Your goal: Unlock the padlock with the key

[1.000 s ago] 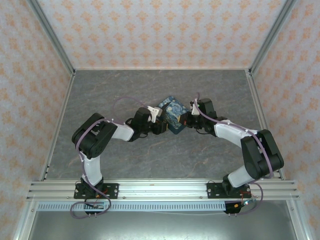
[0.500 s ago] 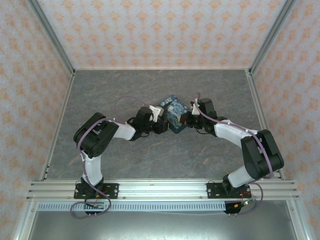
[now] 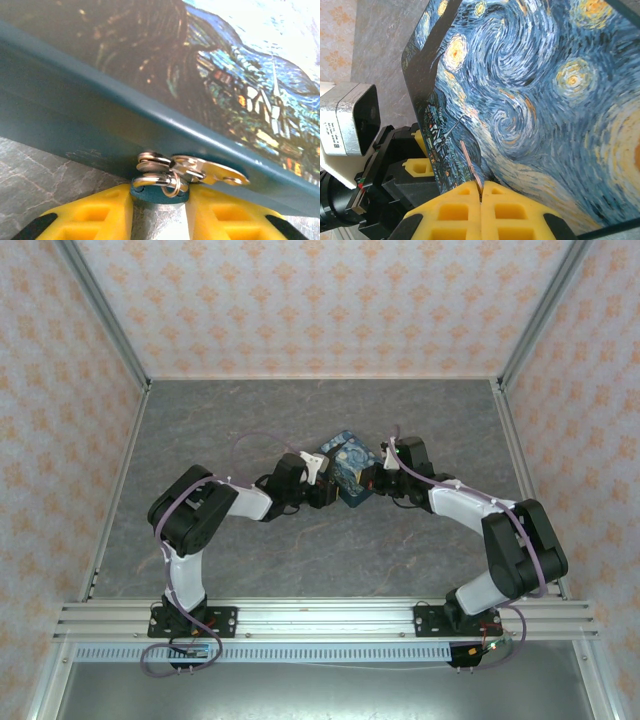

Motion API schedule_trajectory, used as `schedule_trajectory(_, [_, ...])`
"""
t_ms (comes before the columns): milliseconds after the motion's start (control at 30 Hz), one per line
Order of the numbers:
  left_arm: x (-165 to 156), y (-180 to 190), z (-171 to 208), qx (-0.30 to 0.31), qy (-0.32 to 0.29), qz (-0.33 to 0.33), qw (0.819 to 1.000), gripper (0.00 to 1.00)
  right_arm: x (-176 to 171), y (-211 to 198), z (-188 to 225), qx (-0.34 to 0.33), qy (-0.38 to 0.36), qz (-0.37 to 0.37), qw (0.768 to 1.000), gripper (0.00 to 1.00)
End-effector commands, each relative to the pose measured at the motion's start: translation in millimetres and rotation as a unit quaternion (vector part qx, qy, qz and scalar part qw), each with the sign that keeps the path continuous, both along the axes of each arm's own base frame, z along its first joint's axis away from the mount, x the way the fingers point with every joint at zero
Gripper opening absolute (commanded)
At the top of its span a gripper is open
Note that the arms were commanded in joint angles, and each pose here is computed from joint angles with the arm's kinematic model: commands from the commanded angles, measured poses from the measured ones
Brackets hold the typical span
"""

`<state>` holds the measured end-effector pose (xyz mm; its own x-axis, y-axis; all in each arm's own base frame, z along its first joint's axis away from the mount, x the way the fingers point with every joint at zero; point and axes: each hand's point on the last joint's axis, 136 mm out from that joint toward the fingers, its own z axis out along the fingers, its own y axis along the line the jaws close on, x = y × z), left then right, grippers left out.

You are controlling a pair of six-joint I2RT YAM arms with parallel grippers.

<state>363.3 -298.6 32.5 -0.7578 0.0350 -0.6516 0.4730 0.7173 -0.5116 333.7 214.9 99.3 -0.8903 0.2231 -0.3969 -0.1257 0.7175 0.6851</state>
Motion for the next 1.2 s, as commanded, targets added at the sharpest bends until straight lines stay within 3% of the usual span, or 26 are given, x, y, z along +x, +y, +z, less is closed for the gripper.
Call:
schedule_trajectory(0, [-10.2,-16.2,-2.9,0.0,0.006,-0.026,1.0,0.29,-9.1,-1.6,-8.3,-0.016,0.017,0.007,1.0,0.0])
schedule_trajectory(200, [-12.9,-14.4,0.0,-0.003,0.012,-0.009,1.0,0.24,-6.8,-2.8,3.7,-0.014,-0.002,0.004,1.0,0.0])
schedule_trajectory(367, [-18.2,-18.2,23.8,-0.009,0.009,0.009,1.0,0.23,-6.6,-3.5,23.5,-0.008,-0.031,0.005,0.999,0.0])
schedule_trajectory(700, [-25.6,-16.7,56.4,-0.055,0.101,0.085,0.99,0.22,-45.5,-27.5,46.6,-0.045,-0.11,0.026,0.993,0.0])
schedule_trajectory(900, [-32.1,-18.1,62.3,-0.07,0.167,0.126,0.975,0.21,-75.9,-30.8,39.9,-0.048,-0.147,0.05,0.987,0.0])
schedule_trajectory(1167, [-37.3,-30.4,82.8,-0.11,0.202,0.134,0.964,0.21,-93.0,-16.4,24.1,-0.041,-0.173,0.082,0.981,0.0])
